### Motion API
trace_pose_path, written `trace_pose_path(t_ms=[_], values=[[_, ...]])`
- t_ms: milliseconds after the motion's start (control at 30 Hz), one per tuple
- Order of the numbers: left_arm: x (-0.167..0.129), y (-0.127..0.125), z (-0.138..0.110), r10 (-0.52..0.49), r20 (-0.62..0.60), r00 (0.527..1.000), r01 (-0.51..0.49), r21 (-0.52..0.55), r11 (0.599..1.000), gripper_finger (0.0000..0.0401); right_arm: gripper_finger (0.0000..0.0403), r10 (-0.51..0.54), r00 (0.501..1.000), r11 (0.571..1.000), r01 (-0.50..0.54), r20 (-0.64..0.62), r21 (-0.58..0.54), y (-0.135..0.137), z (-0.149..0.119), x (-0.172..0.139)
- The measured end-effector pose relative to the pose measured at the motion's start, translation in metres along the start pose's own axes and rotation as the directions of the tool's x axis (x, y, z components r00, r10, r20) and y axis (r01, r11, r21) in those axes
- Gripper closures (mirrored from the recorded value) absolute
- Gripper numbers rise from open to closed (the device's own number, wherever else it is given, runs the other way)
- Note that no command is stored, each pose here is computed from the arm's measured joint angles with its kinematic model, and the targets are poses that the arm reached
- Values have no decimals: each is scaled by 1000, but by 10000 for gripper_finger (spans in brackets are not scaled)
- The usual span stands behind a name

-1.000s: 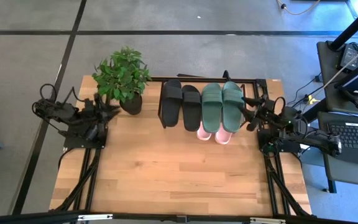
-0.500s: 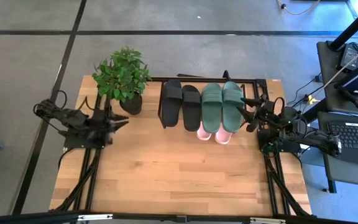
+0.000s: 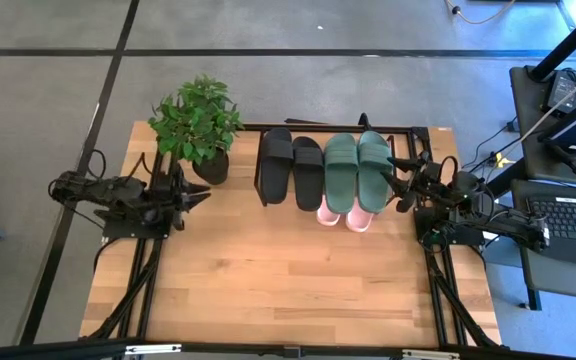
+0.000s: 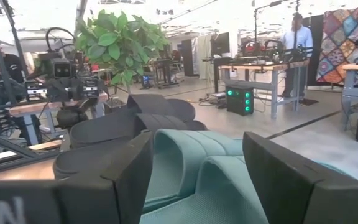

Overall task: Pick and place slides into the shelf
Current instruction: Return to Home Position

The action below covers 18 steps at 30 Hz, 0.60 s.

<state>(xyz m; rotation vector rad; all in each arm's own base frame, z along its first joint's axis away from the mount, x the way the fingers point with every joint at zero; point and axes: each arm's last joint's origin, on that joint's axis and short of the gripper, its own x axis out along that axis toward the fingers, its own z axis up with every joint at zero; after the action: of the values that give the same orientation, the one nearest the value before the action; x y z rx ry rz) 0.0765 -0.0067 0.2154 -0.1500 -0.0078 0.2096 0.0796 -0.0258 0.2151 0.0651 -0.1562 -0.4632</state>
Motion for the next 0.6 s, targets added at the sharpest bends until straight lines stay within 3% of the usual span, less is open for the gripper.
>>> trace_pose_path(t_ms=[267, 600], values=[[3, 14, 1, 162, 16, 987, -163, 56, 985, 325, 157, -38, 999, 999, 38, 2, -11, -1, 0, 0], [22, 23, -34, 109, 96, 989, -113, 40, 993, 325, 157, -44, 999, 998, 44, 2, -45, -1, 0, 0]])
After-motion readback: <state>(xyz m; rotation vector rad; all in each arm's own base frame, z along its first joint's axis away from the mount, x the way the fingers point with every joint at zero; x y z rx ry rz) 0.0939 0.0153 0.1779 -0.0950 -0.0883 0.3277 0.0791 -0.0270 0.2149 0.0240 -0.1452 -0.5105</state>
